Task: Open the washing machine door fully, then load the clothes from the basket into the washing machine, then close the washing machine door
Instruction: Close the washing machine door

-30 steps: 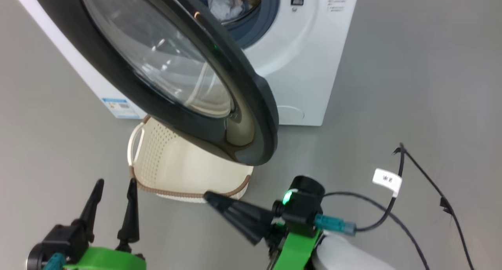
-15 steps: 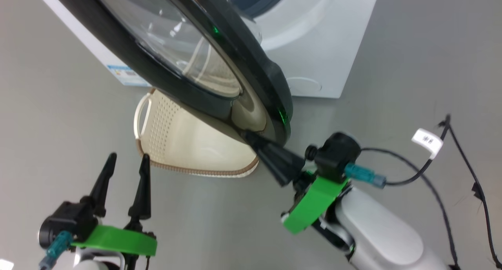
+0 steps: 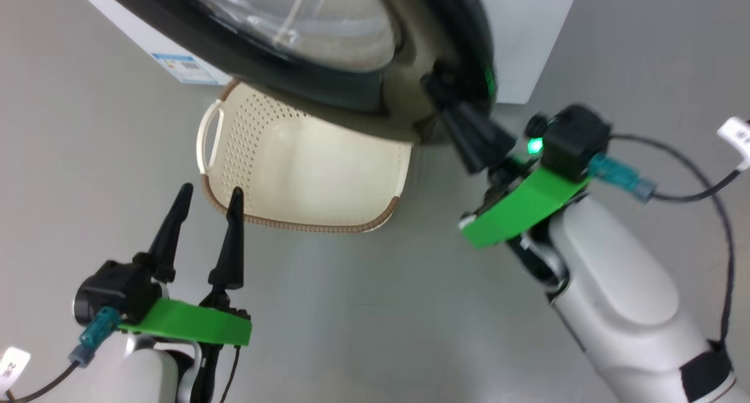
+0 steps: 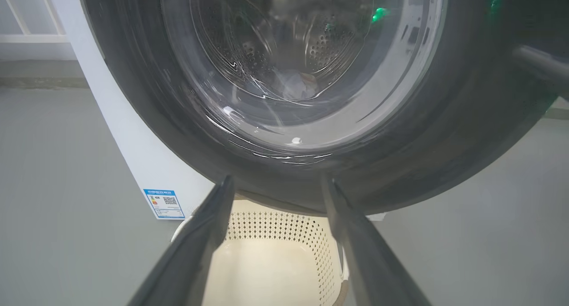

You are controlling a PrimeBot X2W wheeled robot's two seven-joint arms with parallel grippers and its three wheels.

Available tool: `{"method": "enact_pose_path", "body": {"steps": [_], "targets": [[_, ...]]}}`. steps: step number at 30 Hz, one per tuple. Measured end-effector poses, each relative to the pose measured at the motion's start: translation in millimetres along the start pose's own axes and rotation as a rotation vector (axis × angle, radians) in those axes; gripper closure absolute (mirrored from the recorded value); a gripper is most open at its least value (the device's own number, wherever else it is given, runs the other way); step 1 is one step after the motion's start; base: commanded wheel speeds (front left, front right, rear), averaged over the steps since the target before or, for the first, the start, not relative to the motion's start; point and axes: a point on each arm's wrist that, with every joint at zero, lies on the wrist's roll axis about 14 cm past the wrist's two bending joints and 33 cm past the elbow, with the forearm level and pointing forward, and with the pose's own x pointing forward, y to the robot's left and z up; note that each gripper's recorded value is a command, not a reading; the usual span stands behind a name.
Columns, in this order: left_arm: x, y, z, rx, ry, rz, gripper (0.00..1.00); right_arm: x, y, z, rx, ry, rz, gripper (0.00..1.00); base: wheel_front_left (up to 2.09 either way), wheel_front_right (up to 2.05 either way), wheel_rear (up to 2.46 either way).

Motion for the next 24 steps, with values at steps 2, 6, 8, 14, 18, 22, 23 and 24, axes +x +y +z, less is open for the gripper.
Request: {"method": "enact_pose_path", "body": {"steps": [2, 6, 8, 14, 18, 22, 23, 24], "targets": [[3.8, -3.3, -4.2, 0.0, 0.01, -0.011, 0.0, 5.0, -14.1, 4.1, -0.012, -0.019, -0.028, 1.0, 0.0, 0.0, 0.0], [12.1, -7.6, -9.8, -0.011, 0.019, -0.025, 0.0, 14.4, -39.5, 8.2, -0.035, -0.044, -0.074, 1.0, 0.0, 0.0, 0.0], [16.5, -8.2, -11.6, -0.011, 0.021, -0.028, 0.0, 20.0, -48.8, 8.4, -0.048, -0.05, -0.083, 1.0, 0.0, 0.0, 0.0], [29.9, -10.4, -17.0, -0.016, 0.026, -0.039, 0.0, 40.8, -69.6, 9.7, -0.057, -0.079, -0.1, 1.0, 0.0, 0.0, 0.0], [35.9, -10.0, -20.1, -0.027, 0.029, -0.039, 0.0, 53.5, -82.7, 9.6, -0.063, -0.096, -0.116, 1.0, 0.0, 0.0, 0.0], [38.5, -6.6, -24.5, -0.026, 0.038, -0.029, 0.0, 61.9, -99.3, 14.4, -0.044, -0.133, -0.159, 1.0, 0.0, 0.0, 0.0], [37.8, -4.6, -26.7, -0.026, 0.045, -0.023, 0.0, 64.6, -106.9, 17.1, -0.048, -0.147, -0.18, 1.0, 0.0, 0.0, 0.0], [37.5, -4.0, -27.8, -0.026, 0.048, -0.022, 0.0, 66.5, -109.3, 18.6, -0.046, -0.156, -0.188, 1.0, 0.0, 0.0, 0.0]]}}
